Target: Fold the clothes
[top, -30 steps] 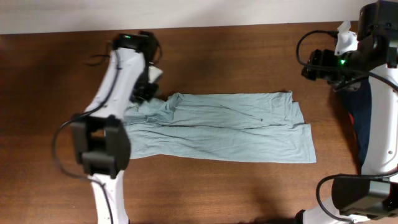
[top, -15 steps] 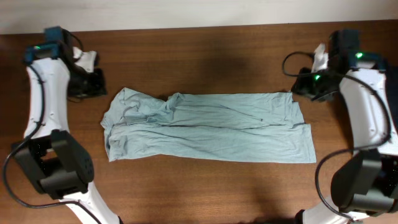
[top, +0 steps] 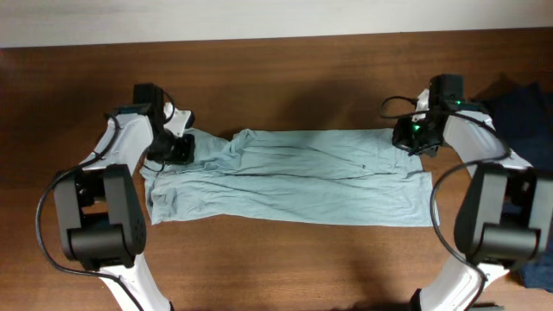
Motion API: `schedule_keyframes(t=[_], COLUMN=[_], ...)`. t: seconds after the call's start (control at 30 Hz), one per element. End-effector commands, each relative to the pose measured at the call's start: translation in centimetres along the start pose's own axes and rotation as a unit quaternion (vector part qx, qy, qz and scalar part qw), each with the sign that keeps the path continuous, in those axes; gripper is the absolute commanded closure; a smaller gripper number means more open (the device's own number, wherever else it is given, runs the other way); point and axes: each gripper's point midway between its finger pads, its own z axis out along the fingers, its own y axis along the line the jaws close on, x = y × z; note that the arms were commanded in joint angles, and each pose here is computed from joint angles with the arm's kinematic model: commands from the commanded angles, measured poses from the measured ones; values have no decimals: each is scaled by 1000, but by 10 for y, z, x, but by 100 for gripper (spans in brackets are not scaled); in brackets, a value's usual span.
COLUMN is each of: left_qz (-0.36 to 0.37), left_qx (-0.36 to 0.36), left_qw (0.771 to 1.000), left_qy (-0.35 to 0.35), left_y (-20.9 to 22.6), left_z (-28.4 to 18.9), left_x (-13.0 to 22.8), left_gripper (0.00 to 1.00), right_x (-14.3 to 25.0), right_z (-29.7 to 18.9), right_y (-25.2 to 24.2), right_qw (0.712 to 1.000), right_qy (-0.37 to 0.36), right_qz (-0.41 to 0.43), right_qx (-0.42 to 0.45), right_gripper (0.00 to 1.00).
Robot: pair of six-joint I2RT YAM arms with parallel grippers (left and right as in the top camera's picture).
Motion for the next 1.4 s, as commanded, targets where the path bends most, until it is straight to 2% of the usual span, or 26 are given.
schedule_keyframes(t=[0.0,0.13,0.23,0.3,0.43,0.6,0.7,0.83,0.93,0.97,1.0,1.1,1.23,1.33,1.37], left_qz=[-3,-5,-11,-18,-35,-44,-47,-50,-43,-39,-30,33,138,181,187], left_qx=[-49,-85,-103,-103,-105,-106,-105,-104,-79,-72,-65,-45,-33,-48,-51], left_qw=[999,996,994,994,994,993,993,993,995,995,995,993,986,978,977], left_qy=[15,23,26,25,24,15,5,-9,-45,-57,-75,-100,-89,-88,-90], left_y=[19,31,40,44,57,64,63,61,46,40,30,0,-53,-75,-79], left_z=[5,4,2,1,-2,-3,-7,-26,-62,-72,-86,-102,-92,-83,-81], left_x=[11,14,16,17,20,18,11,-2,-21,-27,-34,-44,-47,-53,-55], left_gripper=[80,80,80,80,80,80,67,63,60,58,54,48,47,46,44], right_x=[9,15,13,9,-2,-10,-19,-31,-38,-37,-35,-22,-2,6,8], right_z=[20,32,29,25,25,29,16,-9,-36,-44,-48,-49,-47,-44,-44], right_y=[-6,-18,-61,-74,-74,-50,-40,-32,-23,-21,-20,-17,-3,1,0], right_qw=[1000,999,987,980,981,992,994,994,994,994,994,996,998,998,998], right_qy=[21,35,22,10,-12,-12,-17,-33,-44,-45,-42,-16,27,41,44], right_qz=[7,11,32,29,30,-11,-11,-13,-14,-14,-12,-2,23,30,31], right_qx=[9,32,156,194,189,123,109,106,102,102,101,89,50,35,36], right_gripper=[90,92,92,93,92,88,83,79,72,67,58,44,43,43,47])
